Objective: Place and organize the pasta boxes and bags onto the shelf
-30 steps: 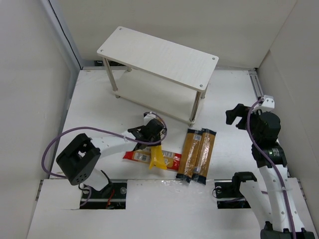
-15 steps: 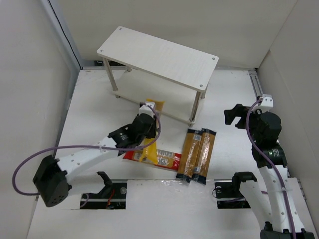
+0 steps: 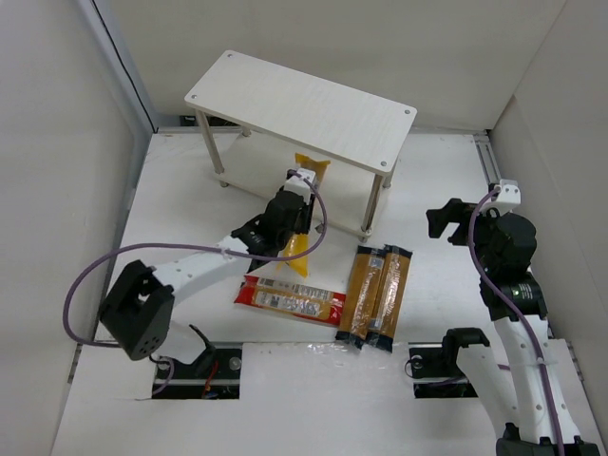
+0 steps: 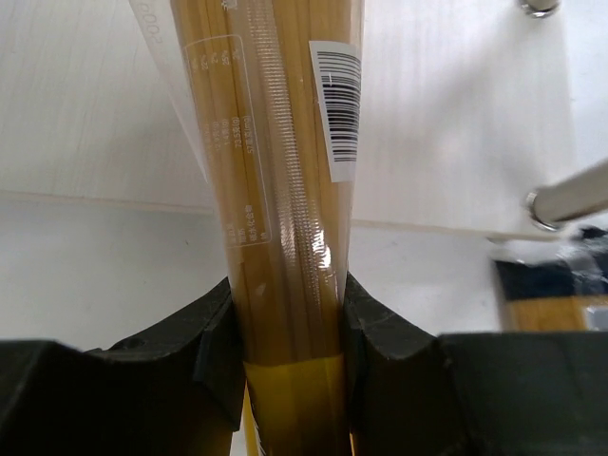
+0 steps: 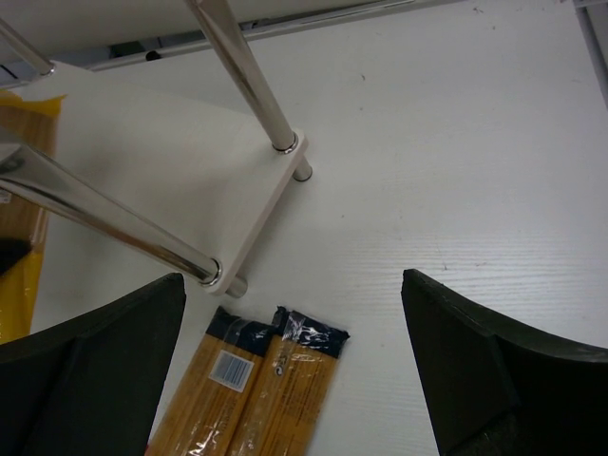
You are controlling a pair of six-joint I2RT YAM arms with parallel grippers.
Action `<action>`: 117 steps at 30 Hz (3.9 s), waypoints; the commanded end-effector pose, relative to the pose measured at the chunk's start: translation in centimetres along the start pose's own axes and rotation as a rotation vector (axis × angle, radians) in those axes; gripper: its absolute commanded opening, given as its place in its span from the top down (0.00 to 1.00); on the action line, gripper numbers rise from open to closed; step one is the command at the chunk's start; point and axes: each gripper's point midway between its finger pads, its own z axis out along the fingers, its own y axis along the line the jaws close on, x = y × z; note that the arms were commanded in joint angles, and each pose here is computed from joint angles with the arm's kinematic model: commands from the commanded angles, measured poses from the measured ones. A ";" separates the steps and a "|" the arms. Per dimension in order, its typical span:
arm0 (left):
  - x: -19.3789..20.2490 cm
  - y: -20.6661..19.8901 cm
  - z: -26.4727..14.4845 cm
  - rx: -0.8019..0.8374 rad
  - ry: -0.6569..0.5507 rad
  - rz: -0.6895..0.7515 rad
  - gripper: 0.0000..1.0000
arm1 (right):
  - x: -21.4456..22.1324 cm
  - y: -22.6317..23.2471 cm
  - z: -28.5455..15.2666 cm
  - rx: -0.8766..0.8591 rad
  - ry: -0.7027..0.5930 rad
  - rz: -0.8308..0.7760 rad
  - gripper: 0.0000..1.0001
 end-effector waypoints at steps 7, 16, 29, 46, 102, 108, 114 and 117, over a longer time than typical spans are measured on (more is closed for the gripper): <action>-13.2 -4.1 2.3 0.191 -0.499 -0.114 1.00 | -0.8 -0.1 0.6 0.006 -0.035 -0.016 0.00; -13.4 -6.2 9.5 0.252 -0.331 -0.171 0.47 | -0.5 -0.2 0.6 0.010 -0.018 -0.014 0.00; -1.4 -0.9 4.8 -0.037 0.115 -0.446 0.00 | -0.4 0.4 -0.1 -0.017 -0.022 0.013 0.00; 16.6 -1.8 -13.6 -0.459 0.712 -0.989 0.00 | 0.4 -0.1 0.1 0.006 -0.009 0.036 0.00; 21.7 -2.3 -4.7 -0.889 0.561 -1.378 0.71 | -1.4 2.0 -2.3 -0.058 -0.133 0.022 0.00; 22.0 -2.2 -5.6 -0.908 0.618 -1.319 1.00 | -1.9 2.0 -3.3 -0.061 -0.174 0.031 0.00; 13.8 0.0 -5.8 -0.758 0.335 -1.082 1.00 | -2.0 2.2 -3.5 -0.074 -0.181 0.029 0.00; 8.0 0.6 -5.9 -0.602 0.162 -0.852 1.00 | -2.3 2.3 -3.5 -0.077 -0.190 0.029 0.00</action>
